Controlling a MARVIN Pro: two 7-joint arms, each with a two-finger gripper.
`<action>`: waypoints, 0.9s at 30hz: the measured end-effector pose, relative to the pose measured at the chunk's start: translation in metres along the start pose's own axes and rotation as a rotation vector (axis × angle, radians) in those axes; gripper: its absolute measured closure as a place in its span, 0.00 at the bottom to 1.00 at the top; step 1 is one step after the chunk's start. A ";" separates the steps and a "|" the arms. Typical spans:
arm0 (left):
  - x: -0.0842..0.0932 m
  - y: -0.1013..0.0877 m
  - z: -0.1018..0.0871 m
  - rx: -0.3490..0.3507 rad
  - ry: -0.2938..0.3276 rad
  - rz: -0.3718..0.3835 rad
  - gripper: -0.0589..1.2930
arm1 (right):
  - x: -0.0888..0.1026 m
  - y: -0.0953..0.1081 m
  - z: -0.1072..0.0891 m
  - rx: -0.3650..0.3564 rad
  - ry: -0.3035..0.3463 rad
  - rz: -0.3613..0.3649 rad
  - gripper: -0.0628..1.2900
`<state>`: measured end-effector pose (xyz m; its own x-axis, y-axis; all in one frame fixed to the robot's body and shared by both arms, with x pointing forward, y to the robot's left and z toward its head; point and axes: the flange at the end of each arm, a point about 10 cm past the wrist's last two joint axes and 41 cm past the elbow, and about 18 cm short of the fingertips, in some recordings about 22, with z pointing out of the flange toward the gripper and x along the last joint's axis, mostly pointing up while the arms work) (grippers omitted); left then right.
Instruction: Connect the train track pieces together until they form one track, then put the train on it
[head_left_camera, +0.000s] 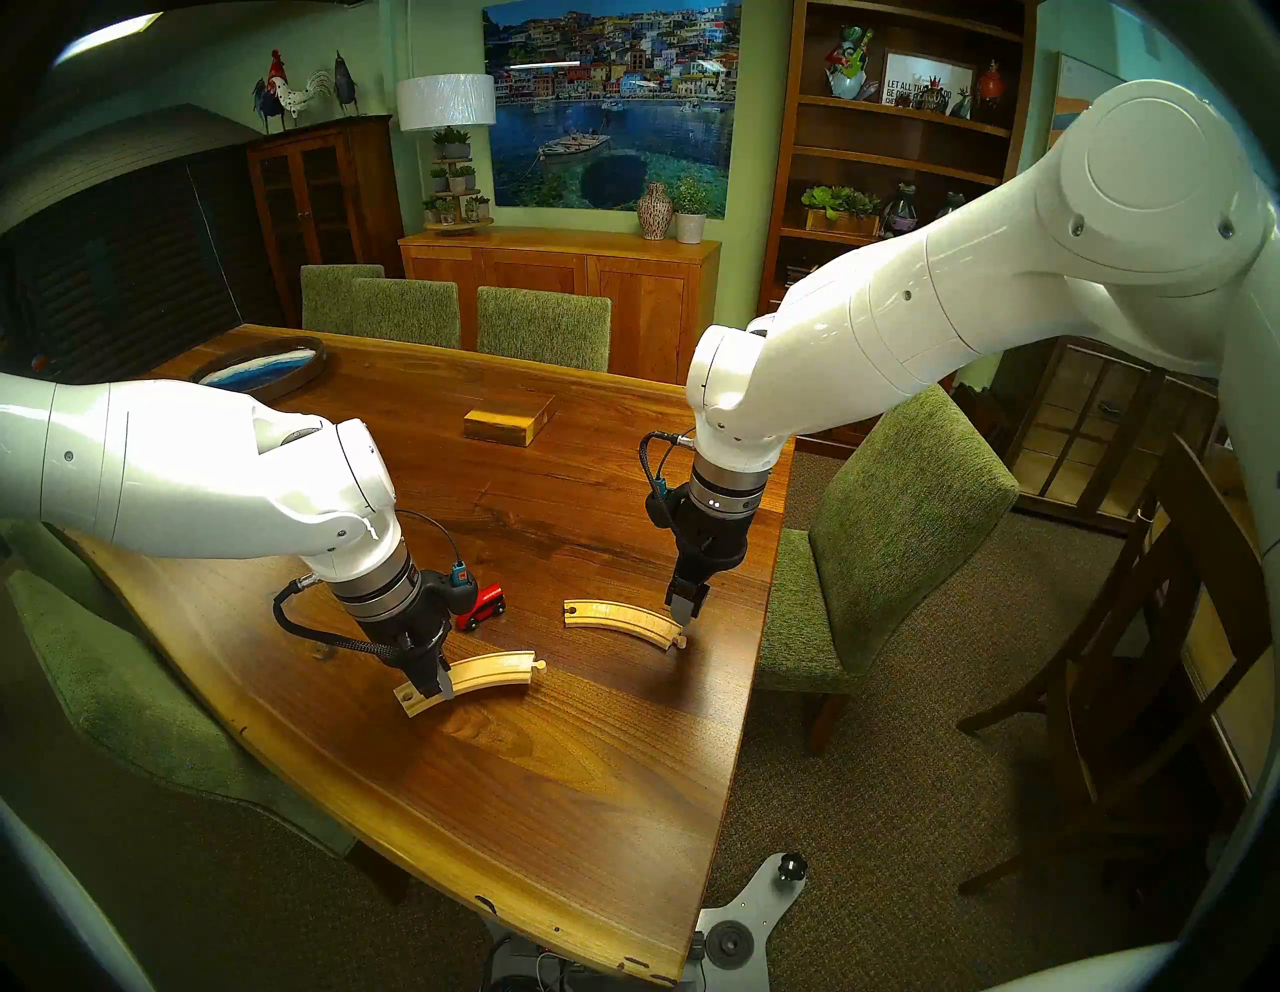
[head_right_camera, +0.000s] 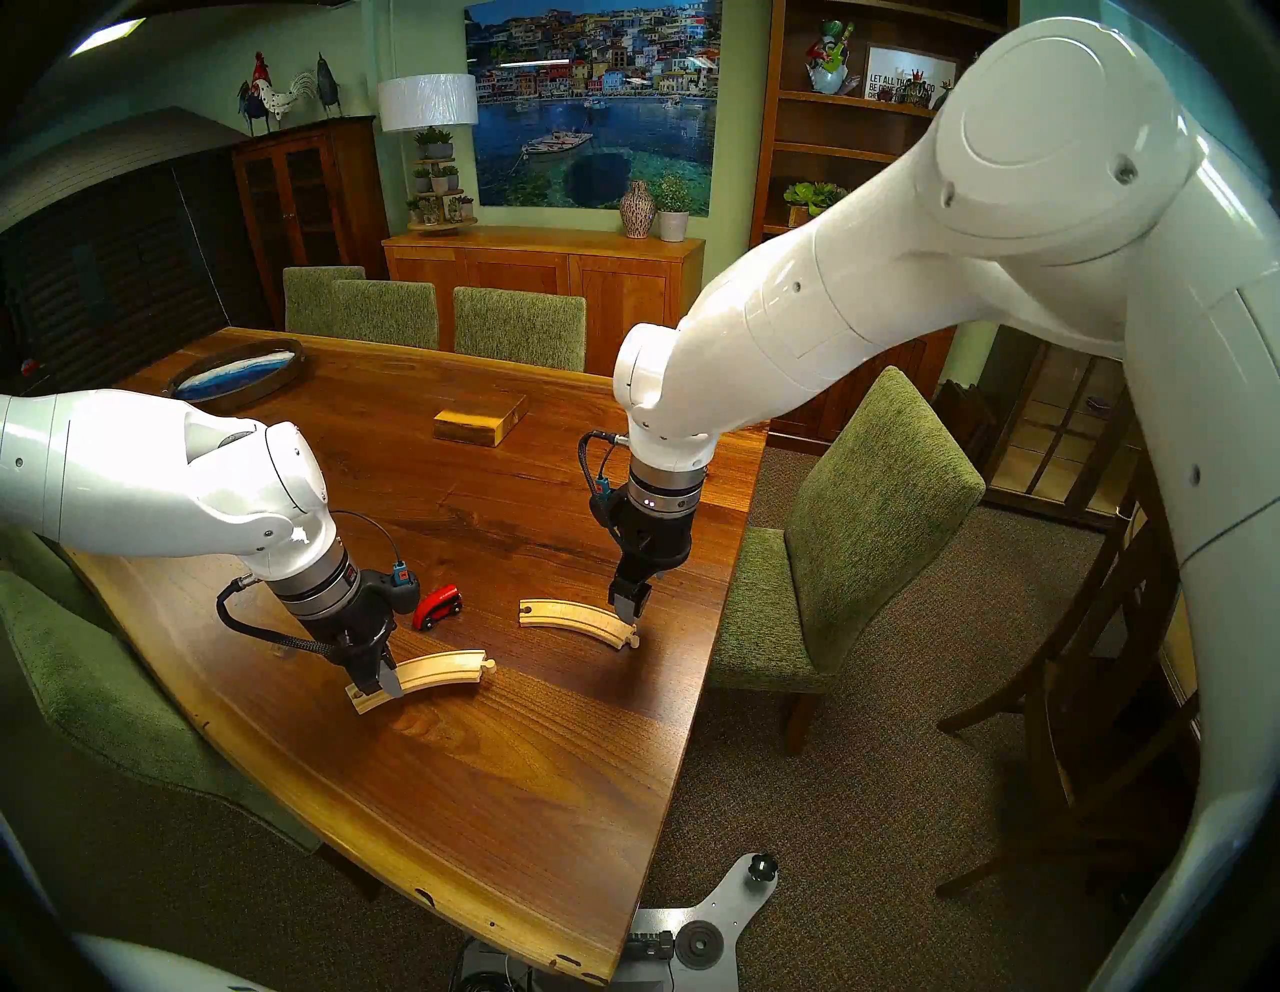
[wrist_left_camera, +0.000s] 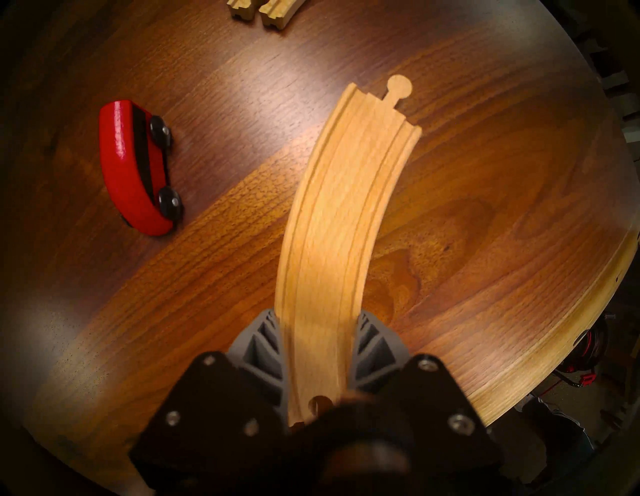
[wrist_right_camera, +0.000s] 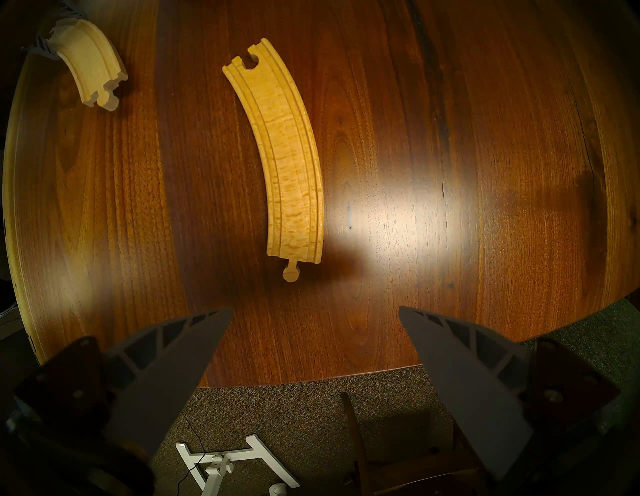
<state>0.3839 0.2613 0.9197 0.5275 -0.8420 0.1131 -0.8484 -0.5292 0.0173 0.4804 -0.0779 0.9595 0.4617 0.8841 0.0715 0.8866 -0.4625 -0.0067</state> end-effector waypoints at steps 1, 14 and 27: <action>0.001 -0.001 -0.001 0.001 0.000 -0.001 0.81 | 0.000 0.000 0.000 0.000 0.000 0.000 0.05; 0.006 -0.010 -0.004 -0.009 0.026 -0.008 0.81 | 0.000 0.000 0.000 0.000 0.000 0.000 0.05; 0.006 -0.014 -0.004 -0.017 0.034 -0.011 0.81 | 0.000 0.000 0.000 0.000 0.000 0.000 0.05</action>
<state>0.3987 0.2637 0.9244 0.5355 -0.8318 0.1460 -0.8431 -0.5366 0.0352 0.4804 -0.0779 0.9595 0.4617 0.8842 0.0713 0.8866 -0.4624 -0.0066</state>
